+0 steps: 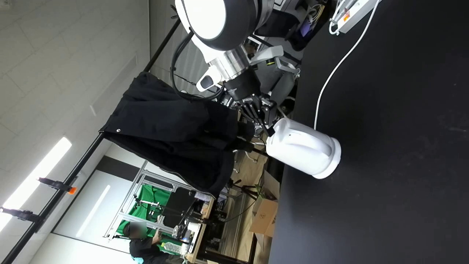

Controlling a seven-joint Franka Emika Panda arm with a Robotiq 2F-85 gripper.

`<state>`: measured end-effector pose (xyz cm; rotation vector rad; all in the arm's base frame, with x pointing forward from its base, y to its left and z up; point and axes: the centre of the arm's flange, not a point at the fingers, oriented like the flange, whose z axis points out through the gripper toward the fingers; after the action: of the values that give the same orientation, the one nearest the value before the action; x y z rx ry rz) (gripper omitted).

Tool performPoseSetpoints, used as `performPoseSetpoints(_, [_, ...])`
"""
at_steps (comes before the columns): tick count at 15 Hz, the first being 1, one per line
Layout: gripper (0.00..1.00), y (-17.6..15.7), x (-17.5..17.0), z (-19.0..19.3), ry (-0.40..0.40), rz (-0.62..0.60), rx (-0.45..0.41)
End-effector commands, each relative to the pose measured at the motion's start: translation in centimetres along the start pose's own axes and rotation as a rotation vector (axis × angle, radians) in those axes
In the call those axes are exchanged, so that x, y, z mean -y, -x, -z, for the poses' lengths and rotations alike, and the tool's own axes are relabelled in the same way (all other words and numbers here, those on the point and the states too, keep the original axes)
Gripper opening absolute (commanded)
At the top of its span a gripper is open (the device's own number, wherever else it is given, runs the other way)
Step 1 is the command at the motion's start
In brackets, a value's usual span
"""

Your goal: Turn on the extension cord then switch the kettle on and off

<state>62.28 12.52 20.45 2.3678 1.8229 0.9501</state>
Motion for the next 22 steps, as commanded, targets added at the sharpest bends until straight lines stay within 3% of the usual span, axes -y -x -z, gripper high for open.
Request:
performPoseSetpoints(1, [0.0,0.2,-0.6,0.9,0.01,-0.017,-0.016])
performPoseSetpoints(22, [0.0,1.5,0.7,-3.5,-0.056,-0.034,0.006])
